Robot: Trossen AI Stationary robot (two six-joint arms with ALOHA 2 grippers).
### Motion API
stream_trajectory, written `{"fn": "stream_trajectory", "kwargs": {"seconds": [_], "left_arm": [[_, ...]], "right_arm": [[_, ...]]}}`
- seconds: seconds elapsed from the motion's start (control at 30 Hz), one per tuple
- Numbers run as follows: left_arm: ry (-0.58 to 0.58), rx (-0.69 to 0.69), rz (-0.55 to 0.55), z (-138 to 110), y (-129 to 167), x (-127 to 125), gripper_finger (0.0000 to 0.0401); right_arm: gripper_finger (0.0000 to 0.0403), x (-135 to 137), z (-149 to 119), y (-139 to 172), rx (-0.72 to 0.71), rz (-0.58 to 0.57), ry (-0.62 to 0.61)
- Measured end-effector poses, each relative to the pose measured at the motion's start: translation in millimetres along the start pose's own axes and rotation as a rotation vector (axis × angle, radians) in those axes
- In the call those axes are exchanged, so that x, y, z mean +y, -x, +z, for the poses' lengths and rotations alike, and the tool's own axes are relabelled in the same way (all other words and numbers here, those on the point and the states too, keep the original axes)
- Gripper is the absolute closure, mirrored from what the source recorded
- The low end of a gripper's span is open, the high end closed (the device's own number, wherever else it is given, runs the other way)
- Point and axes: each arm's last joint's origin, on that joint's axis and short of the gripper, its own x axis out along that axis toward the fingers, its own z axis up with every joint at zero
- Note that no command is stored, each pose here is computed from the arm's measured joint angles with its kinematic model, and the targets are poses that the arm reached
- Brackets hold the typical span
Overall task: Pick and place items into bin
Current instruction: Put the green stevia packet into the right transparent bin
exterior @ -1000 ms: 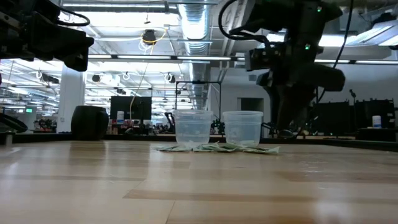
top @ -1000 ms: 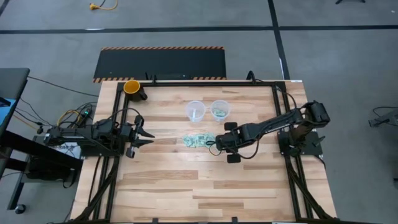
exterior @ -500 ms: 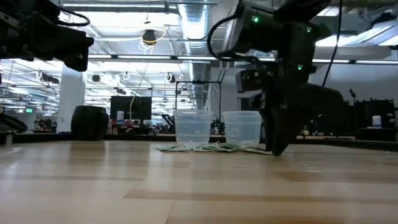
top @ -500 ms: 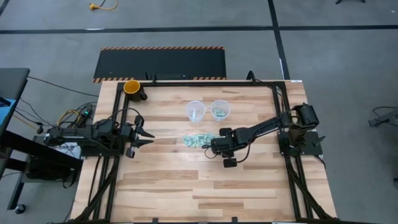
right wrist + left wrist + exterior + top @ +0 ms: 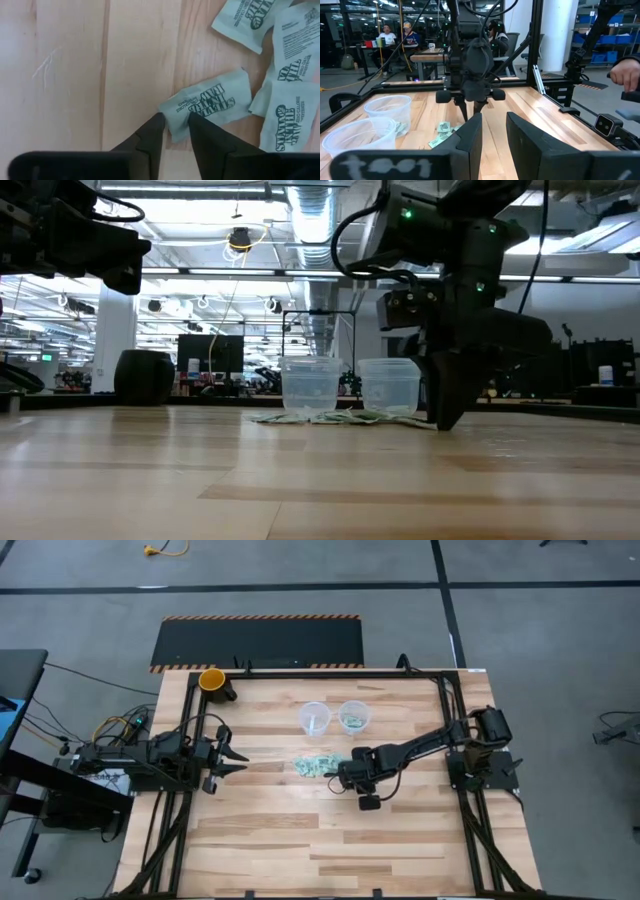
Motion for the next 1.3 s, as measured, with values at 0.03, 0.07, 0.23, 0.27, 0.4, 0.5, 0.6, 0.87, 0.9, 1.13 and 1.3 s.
{"fn": "stream_trajectory", "kwargs": {"seconds": [0.03, 0.07, 0.23, 0.27, 0.4, 0.5, 0.6, 0.87, 0.9, 1.13, 1.3], "left_arm": [[0.0, 0.0, 0.0, 0, 0, 0, 0.0324], [0.0, 0.001, 0.0, 0, 0, 0, 0.0324], [0.0, 0.0, 0.001, 0, 0, 0, 0.0324], [0.0, 0.0, 0.0, 0, 0, 0, 0.0324], [0.0, 0.0, 0.0, 0, 0, 0, 0.0324], [0.0, 0.0, 0.0, 0, 0, 0, 0.0324], [0.0, 0.0, 0.001, 0, 0, 0, 0.0324], [0.0, 0.001, 0.0, 0, 0, 0, 0.0324], [0.0, 0.001, 0.0, 0, 0, 0, 0.0324], [0.0, 0.001, 0.0, 0, 0, 0, 0.0324], [0.0, 0.001, 0.001, 0, 0, 0, 0.0324]], "right_arm": [[0.0327, 0, 0, 0, 0.003, 0.001, 0.001], [0.0338, 1, -1, 0, 0.007, 0.005, 0.001], [0.0396, 2, -5, 0, 0.052, 0.074, -0.01], [0.0396, 2, -5, 2, 0.054, 0.091, -0.014], [0.0398, 5, -9, 9, 0.086, 0.142, -0.027], [0.04, 8, -6, 25, 0.062, 0.159, -0.017], [0.0401, 8, -5, 44, 0.019, 0.156, -0.004], [0.0401, -15, -4, 109, -0.234, -0.135, 0.042], [0.0401, -21, -5, 116, -0.264, -0.19, 0.029], [0.0402, -72, -11, 142, -0.385, -0.34, -0.104], [0.0402, -109, -15, 126, -0.326, -0.344, -0.193]]}}
